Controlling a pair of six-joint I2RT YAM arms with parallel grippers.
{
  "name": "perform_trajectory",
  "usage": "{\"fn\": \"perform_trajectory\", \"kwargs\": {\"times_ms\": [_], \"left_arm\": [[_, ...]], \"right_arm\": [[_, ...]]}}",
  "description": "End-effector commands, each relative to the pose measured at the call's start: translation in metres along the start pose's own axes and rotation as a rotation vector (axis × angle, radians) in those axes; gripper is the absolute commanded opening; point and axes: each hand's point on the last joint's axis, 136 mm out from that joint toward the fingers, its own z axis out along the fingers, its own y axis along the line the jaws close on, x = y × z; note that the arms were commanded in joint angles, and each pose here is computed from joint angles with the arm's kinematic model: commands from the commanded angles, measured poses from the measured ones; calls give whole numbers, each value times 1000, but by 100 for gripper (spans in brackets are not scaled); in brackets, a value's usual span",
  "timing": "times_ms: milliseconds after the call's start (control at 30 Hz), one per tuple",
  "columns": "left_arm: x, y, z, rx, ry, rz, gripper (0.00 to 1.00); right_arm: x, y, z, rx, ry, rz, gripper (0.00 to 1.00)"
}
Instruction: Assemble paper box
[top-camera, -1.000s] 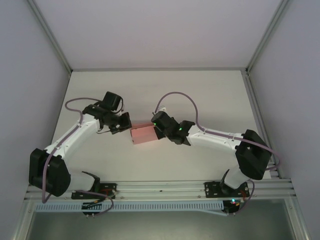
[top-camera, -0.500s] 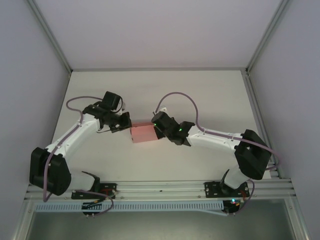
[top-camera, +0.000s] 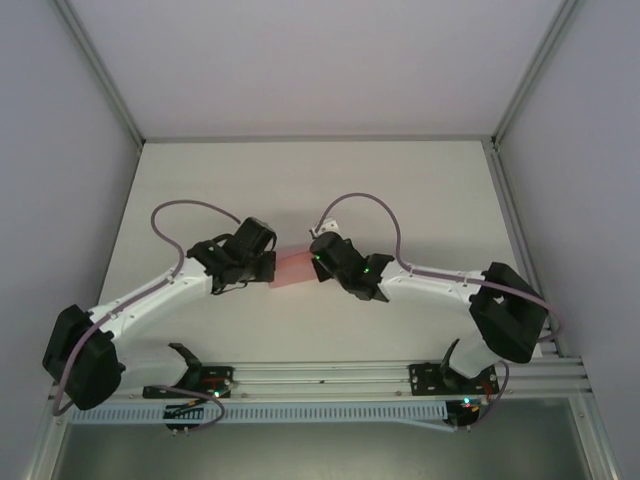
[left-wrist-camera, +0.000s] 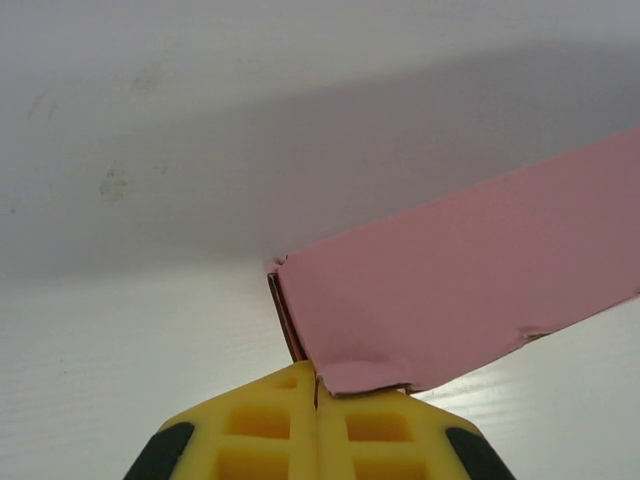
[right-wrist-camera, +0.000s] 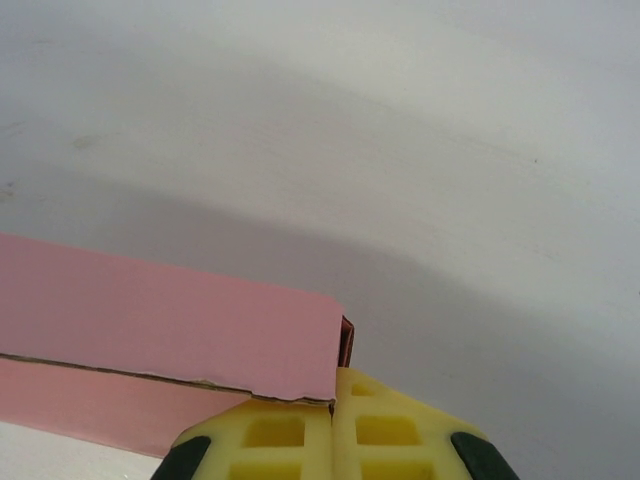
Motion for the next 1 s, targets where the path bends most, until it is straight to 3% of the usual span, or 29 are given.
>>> {"fn": "perform_trajectory", "kwargs": {"times_ms": [0, 100, 167, 233, 433, 667, 833, 967], "left_arm": [[50, 15, 24, -77, 139, 6, 0], [37, 5, 15, -40, 96, 11, 0], [21, -3, 2, -9, 55, 8, 39], [9, -9, -12, 17, 22, 8, 40], [-12, -11, -45, 53, -55, -70, 66], [-6, 5, -34, -5, -50, -103, 59], [-16, 9, -26, 9, -90, -163, 40], [-8, 7, -20, 30, -70, -135, 39]], "right_arm": [[64, 3, 7, -39, 182, -116, 3], [55, 5, 4, -38, 181, -111, 5], [49, 7, 4, -37, 174, -102, 2], [48, 6, 4, -25, 183, -99, 0], [55, 0, 8, 12, 208, -99, 0], [55, 1, 7, 10, 213, -103, 1], [59, -1, 8, 20, 225, -100, 3], [56, -1, 7, 14, 215, -92, 3]]}}
